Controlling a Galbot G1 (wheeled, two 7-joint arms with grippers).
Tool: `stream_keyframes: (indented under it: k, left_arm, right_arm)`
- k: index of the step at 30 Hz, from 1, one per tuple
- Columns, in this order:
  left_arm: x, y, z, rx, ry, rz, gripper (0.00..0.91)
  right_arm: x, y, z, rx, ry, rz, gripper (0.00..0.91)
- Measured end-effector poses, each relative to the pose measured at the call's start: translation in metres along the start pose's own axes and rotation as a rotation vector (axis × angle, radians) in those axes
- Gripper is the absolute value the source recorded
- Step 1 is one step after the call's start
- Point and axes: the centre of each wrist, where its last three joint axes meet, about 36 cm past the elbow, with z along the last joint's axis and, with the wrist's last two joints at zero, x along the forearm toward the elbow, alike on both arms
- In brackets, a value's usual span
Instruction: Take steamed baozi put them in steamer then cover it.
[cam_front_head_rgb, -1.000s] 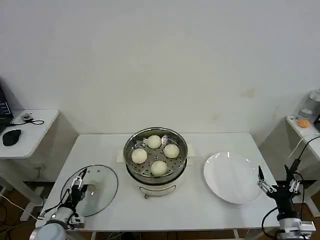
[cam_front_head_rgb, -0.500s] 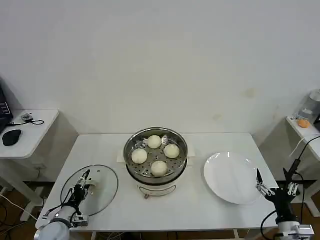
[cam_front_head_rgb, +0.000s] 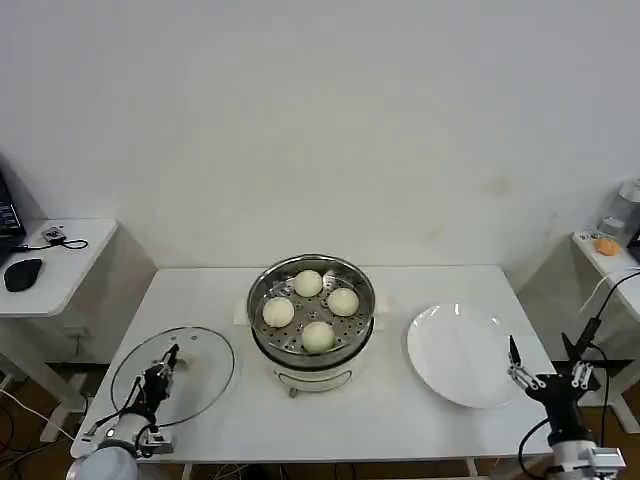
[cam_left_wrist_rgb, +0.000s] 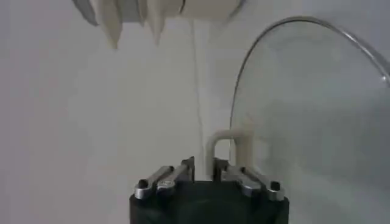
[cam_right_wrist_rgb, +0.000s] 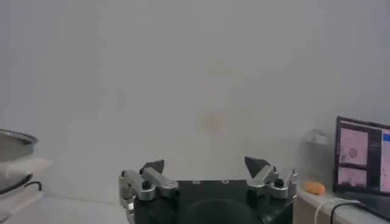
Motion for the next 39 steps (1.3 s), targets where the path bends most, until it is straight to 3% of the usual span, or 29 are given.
stream_keyframes:
  k: [7, 18, 28, 39]
  left_arm:
    - [0.007, 0.031, -0.001, 0.007, 0.014, -0.093, 0.0]
    - [0.008, 0.112, -0.017, 0.009, 0.052, -0.26, 0.0]
    - [-0.002, 0.162, -0.059, 0.041, 0.024, -0.284, 0.0]
    - [-0.025, 0.181, -0.118, 0.091, 0.036, -0.233, 0.0]
  right_arm:
    - [0.001, -0.001, -0.001, 0.005, -0.002, -0.008, 0.907]
    - [0.008, 0.007, 0.002, 0.024, -0.001, -0.022, 0.907]
    - [0.006, 0.029, -0.002, 0.044, -0.009, -0.025, 0.907]
    - [0.004, 0.074, 0.001, 0.04, 0.004, -0.021, 0.907]
